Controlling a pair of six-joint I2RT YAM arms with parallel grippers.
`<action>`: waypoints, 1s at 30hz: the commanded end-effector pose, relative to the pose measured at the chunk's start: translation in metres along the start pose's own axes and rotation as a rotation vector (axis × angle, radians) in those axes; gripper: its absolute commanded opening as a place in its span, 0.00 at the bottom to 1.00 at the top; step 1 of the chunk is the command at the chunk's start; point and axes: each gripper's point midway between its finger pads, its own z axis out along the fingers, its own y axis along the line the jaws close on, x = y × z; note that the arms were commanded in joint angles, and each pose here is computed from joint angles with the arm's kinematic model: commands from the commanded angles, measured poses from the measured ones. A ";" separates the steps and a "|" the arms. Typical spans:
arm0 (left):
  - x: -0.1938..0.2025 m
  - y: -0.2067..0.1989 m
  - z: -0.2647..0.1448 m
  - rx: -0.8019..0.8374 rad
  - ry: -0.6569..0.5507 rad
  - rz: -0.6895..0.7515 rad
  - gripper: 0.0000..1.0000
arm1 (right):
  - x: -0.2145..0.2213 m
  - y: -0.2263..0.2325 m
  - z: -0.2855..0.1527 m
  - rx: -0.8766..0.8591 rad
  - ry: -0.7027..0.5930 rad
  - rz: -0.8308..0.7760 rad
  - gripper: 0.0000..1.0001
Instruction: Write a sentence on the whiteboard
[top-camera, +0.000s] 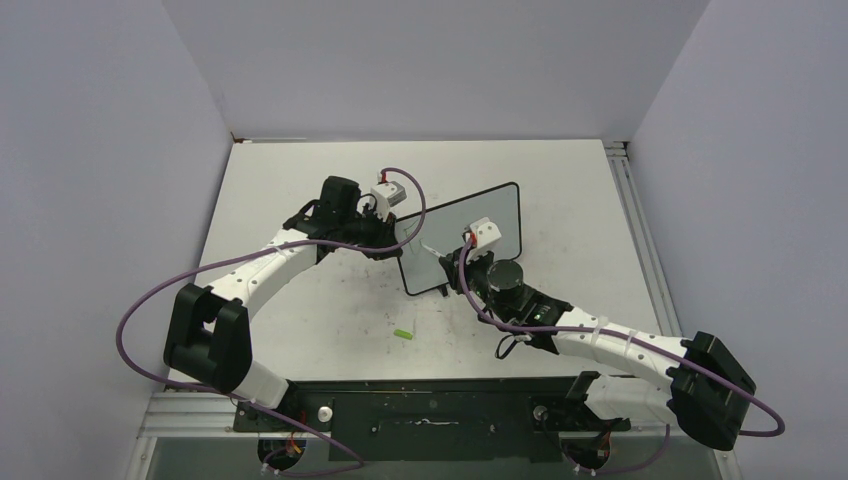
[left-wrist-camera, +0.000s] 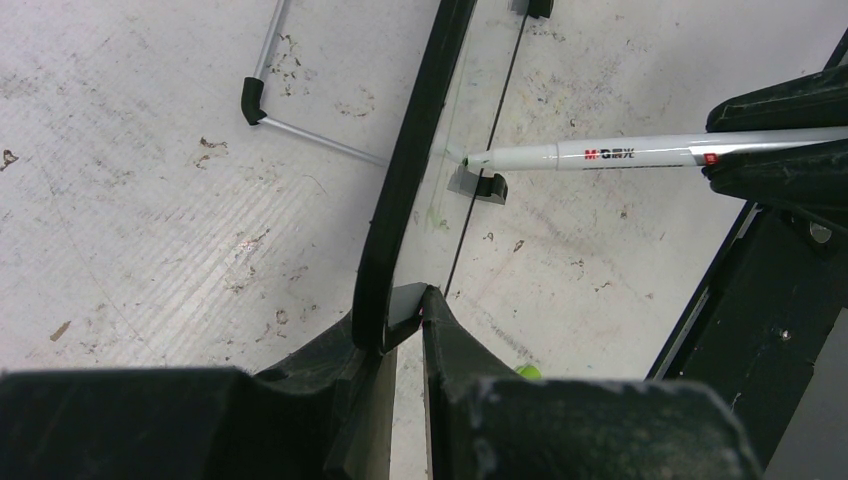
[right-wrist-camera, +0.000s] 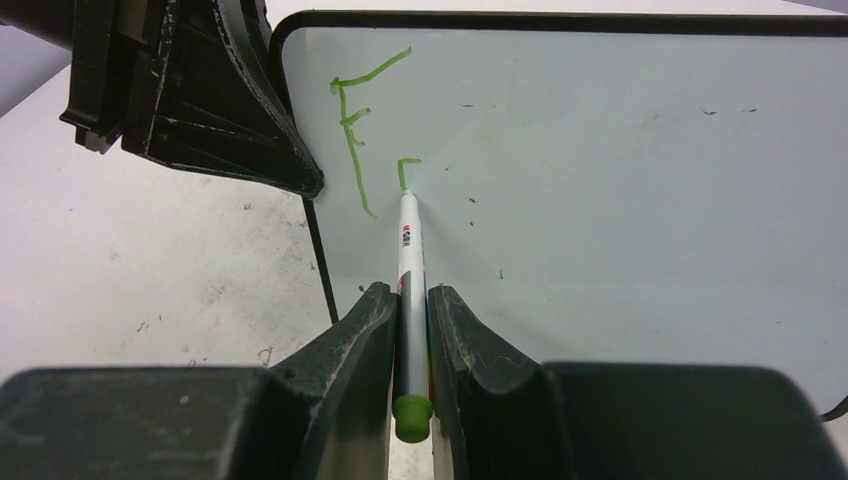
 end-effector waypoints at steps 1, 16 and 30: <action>-0.010 0.009 -0.008 -0.058 -0.010 0.060 0.00 | -0.029 -0.013 0.001 0.079 -0.072 -0.011 0.05; -0.010 0.009 -0.008 -0.058 -0.011 0.060 0.00 | -0.051 -0.009 0.002 0.069 -0.119 -0.016 0.05; -0.010 0.009 -0.008 -0.058 -0.011 0.062 0.00 | -0.055 -0.007 0.003 0.063 -0.128 -0.018 0.05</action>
